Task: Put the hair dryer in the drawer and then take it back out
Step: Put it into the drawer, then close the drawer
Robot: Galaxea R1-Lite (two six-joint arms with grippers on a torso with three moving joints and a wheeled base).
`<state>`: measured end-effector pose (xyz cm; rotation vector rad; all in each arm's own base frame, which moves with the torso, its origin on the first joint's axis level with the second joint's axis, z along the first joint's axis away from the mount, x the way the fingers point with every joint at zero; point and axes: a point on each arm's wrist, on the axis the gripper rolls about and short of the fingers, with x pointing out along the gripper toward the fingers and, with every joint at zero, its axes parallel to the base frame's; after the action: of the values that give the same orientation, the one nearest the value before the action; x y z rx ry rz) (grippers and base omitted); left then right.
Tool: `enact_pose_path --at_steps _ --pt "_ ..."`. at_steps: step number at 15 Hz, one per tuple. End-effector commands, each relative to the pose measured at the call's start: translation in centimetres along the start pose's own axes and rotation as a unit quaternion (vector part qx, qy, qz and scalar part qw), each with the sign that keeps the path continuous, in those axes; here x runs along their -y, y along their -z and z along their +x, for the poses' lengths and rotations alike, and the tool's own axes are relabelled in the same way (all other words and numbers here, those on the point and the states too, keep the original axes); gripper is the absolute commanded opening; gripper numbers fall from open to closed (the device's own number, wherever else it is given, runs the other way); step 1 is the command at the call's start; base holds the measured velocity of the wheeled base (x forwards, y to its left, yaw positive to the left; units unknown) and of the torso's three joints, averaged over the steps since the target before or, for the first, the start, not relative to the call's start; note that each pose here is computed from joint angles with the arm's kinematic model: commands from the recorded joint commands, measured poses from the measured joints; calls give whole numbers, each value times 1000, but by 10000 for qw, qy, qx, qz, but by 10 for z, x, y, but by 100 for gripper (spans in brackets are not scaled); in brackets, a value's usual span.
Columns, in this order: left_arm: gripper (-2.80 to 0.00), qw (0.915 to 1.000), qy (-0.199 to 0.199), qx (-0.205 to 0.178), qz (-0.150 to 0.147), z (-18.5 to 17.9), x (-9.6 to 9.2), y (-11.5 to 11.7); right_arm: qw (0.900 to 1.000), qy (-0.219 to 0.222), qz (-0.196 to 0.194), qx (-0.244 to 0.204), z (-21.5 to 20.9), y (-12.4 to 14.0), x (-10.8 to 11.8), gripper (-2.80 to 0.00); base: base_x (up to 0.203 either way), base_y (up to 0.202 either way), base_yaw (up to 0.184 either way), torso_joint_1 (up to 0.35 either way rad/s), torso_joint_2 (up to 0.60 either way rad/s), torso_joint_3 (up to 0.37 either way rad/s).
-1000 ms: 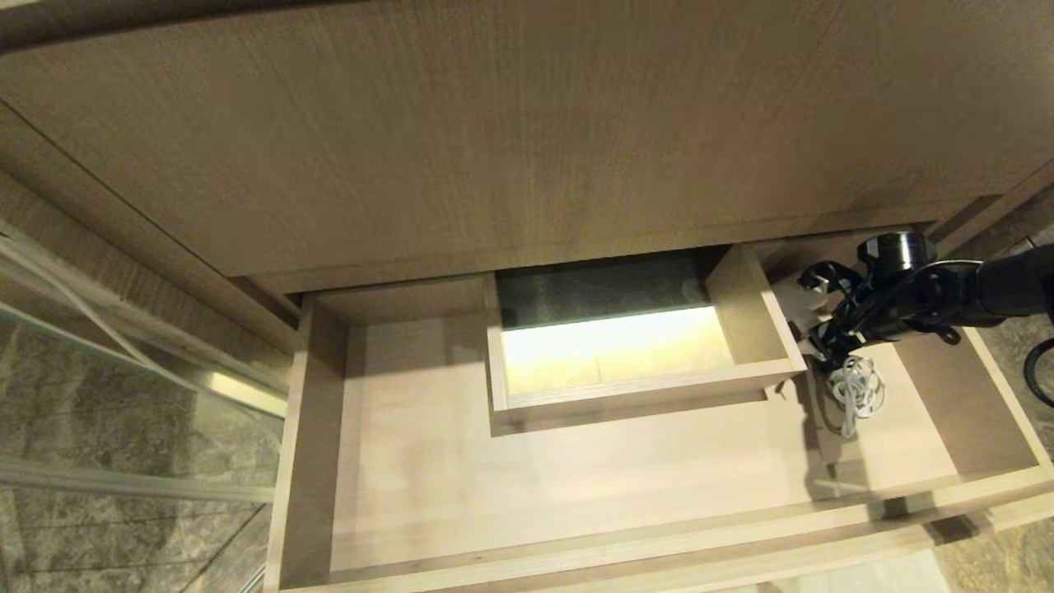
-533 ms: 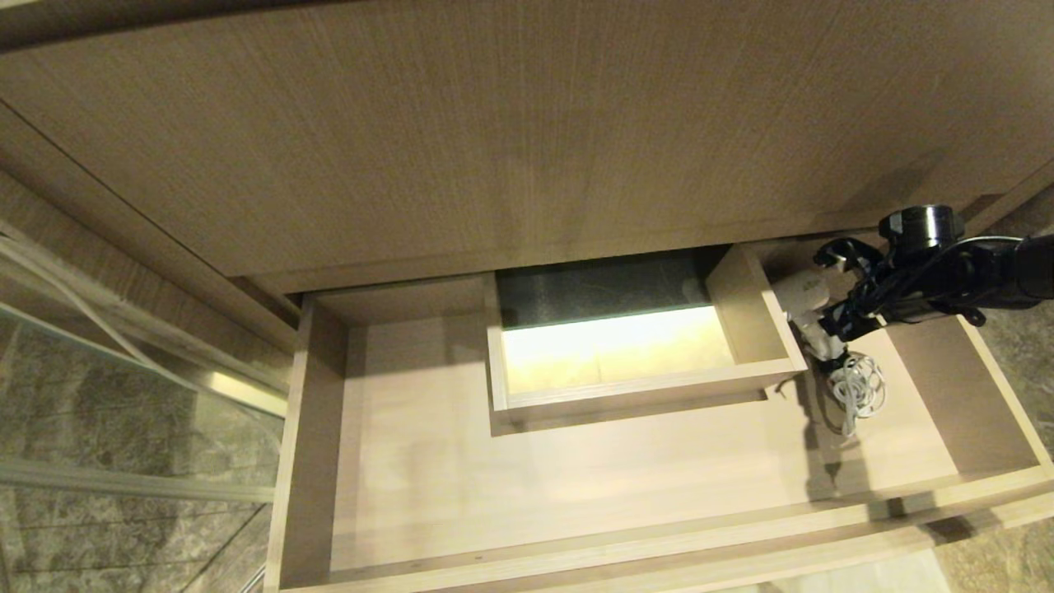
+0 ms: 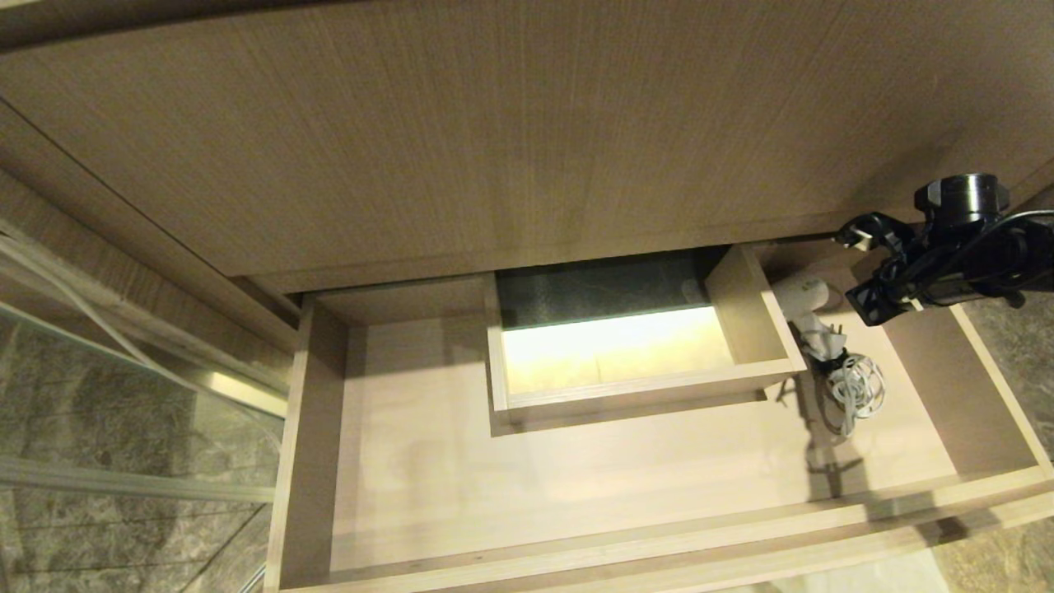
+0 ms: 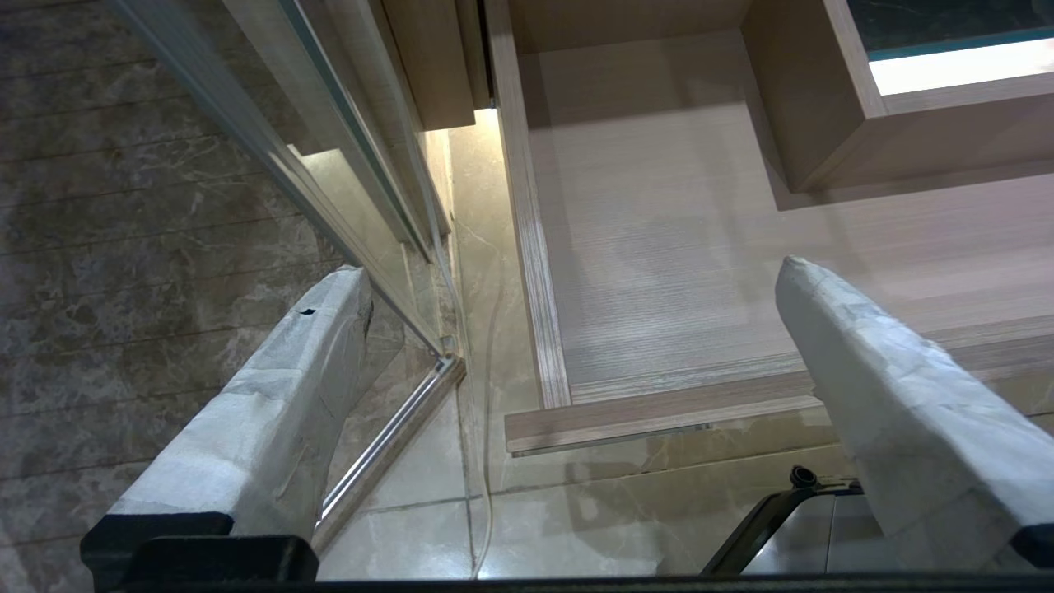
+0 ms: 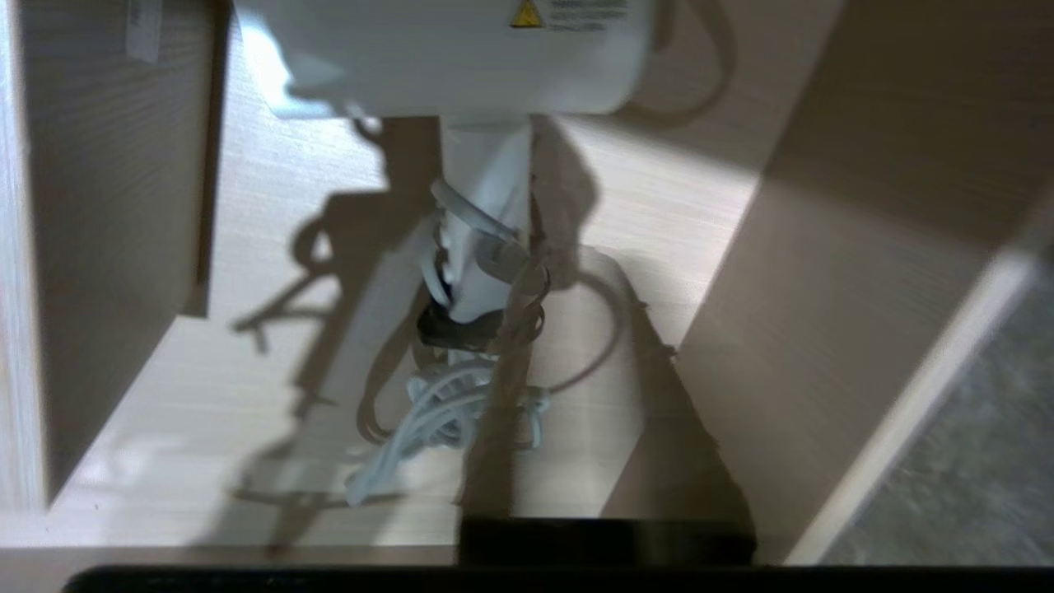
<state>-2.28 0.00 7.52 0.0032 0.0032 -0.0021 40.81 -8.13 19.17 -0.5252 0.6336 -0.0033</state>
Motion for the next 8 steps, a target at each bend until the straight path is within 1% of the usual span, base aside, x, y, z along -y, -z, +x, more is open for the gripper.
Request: enact_pose_path --at_steps 1,2,4,7,8 --pt "0 10000 -3 1 -1 0 0 0 9999 66 -29 100 -14 -4 3 -280 0 0 0 0 0 0" --pt "0 10000 -3 1 -1 0 0 0 9999 73 -56 110 -23 -3 2 -280 0 0 0 0 0 0" --pt "0 10000 -3 1 -1 0 0 0 9992 220 -108 315 -61 -8 5 -280 0 0 0 0 0 0" --pt "0 10000 -3 1 -1 0 0 0 9995 163 -139 234 -70 -3 2 -280 0 0 0 0 0 0" --pt "0 10000 -3 1 -1 0 0 0 9997 105 -139 151 -83 1 -2 -280 0 0 0 0 0 0"
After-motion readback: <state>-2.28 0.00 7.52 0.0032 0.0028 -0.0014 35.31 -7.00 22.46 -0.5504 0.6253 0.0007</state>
